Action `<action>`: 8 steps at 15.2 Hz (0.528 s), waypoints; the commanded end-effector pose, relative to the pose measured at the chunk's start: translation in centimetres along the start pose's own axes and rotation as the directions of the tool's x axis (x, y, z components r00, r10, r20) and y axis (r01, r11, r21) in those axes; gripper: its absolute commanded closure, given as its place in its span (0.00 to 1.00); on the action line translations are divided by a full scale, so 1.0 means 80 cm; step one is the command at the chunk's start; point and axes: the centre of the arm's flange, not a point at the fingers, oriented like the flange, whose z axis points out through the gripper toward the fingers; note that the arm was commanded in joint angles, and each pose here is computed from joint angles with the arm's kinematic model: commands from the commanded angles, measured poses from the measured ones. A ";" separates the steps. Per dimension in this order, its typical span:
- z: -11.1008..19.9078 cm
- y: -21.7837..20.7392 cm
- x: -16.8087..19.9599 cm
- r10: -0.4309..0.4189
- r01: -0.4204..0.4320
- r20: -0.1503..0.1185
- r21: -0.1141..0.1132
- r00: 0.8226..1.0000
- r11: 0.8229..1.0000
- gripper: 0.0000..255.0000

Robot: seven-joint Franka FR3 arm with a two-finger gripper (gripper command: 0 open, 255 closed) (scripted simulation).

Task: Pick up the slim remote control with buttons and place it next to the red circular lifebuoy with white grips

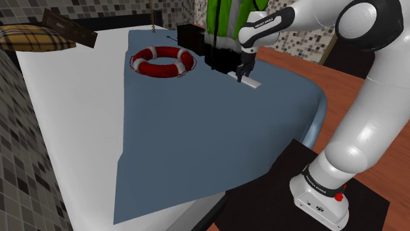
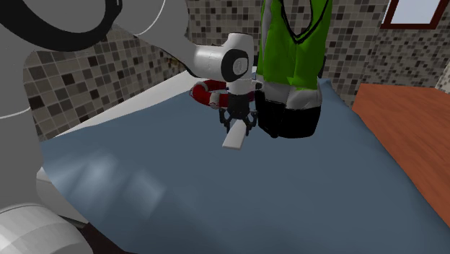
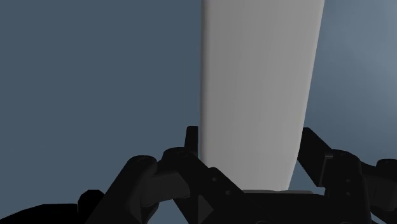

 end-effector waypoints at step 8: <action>-0.059 0.001 0.000 0.000 0.000 0.000 0.000 1.000 1.000 1.00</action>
